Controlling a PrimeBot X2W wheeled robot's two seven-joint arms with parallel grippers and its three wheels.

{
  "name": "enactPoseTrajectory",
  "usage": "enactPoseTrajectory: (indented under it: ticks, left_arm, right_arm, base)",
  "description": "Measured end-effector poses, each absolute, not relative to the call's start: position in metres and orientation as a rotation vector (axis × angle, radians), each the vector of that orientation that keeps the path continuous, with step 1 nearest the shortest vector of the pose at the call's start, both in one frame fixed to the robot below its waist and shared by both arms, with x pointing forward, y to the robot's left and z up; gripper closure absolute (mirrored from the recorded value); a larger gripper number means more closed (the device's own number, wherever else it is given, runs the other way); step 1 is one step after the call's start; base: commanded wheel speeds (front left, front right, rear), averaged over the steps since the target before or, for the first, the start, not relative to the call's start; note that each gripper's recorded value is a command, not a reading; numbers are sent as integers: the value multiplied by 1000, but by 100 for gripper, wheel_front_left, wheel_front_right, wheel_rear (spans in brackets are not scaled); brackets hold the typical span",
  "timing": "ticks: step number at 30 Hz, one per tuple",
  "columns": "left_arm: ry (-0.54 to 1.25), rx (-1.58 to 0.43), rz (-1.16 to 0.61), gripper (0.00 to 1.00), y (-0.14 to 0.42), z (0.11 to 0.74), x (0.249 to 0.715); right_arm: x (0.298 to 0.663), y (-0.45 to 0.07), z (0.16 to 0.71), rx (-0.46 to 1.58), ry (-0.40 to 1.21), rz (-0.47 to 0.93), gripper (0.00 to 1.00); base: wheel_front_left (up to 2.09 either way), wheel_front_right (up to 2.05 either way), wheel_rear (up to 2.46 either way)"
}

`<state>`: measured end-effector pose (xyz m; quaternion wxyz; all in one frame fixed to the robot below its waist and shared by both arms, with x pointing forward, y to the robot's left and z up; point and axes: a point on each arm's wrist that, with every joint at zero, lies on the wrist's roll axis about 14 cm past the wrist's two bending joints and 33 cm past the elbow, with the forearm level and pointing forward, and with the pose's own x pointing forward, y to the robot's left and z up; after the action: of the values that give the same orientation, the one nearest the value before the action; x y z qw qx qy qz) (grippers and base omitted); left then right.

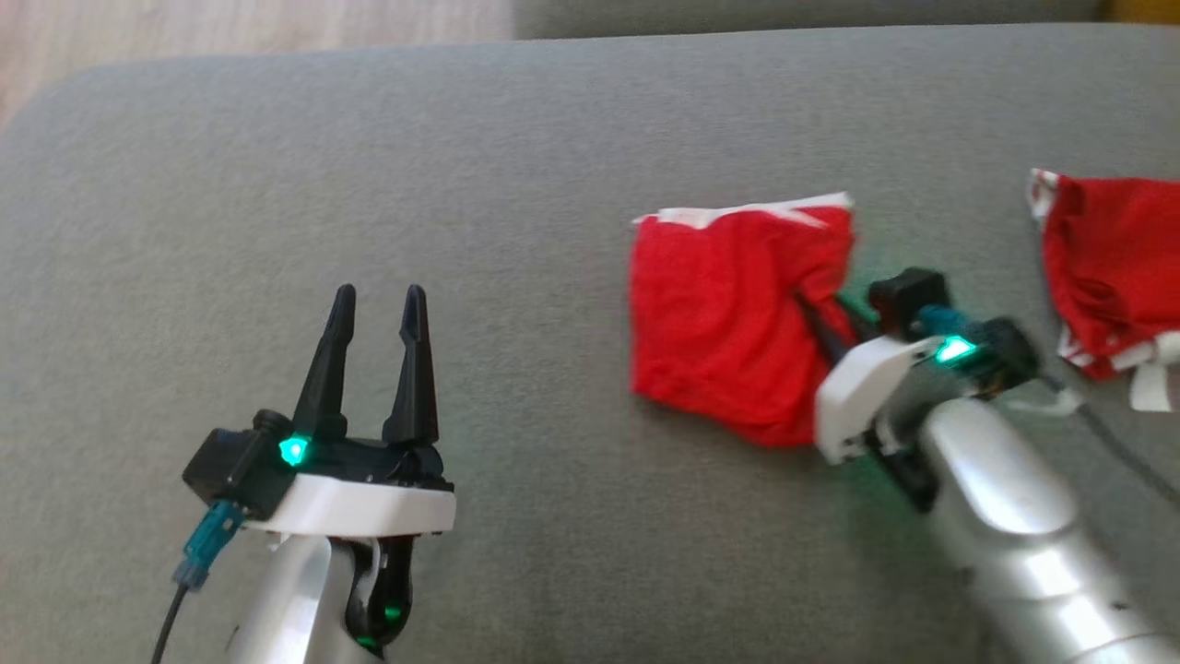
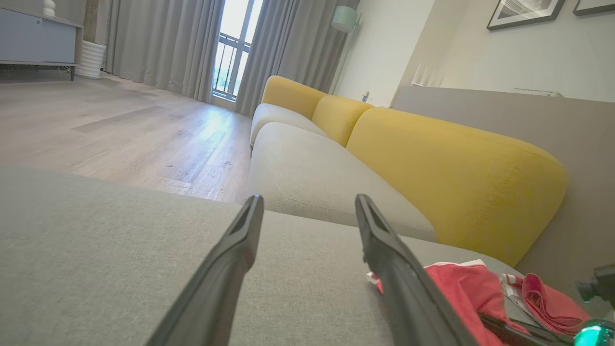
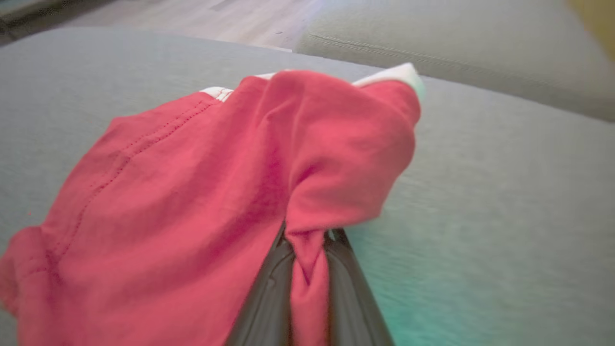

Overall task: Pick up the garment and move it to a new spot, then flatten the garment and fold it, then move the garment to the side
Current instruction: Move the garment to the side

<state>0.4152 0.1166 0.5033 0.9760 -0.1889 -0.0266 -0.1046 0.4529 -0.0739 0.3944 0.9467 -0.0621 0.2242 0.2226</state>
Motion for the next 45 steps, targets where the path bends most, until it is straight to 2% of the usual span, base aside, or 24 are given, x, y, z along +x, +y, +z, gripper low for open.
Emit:
enactPoseTrajectory:
  ticks: [9, 16, 23, 32, 44, 45]
  left_arm:
    - [-48, -397, -267, 0, 96, 503, 424]
    - [-11, -404, -267, 0, 93, 488, 431]
    - [-7, -409, -249, 0, 100, 481, 447]
    - [25, -408, -206, 0, 113, 463, 459]
    - [41, -394, -207, 0, 114, 454, 466]
    - [41, -395, -209, 0, 113, 454, 466]
  right_arm:
    - [463, -209, 422, -491, 492, 335, 100]
    - [477, -289, 455, -614, 539, 244, 100]
    - [480, -346, 455, -711, 654, 181, 100]
    - [482, -388, 423, -772, 813, 117, 100]
    - [487, -403, 410, -772, 870, 54, 100]
    - [486, -404, 408, -760, 872, 46, 83]
  base:
    - [0, 0, 0]
    - [0, 0, 0]
    - [0, 0, 0]
    - [0, 0, 0]
    - [0, 0, 0]
    - [0, 0, 0]
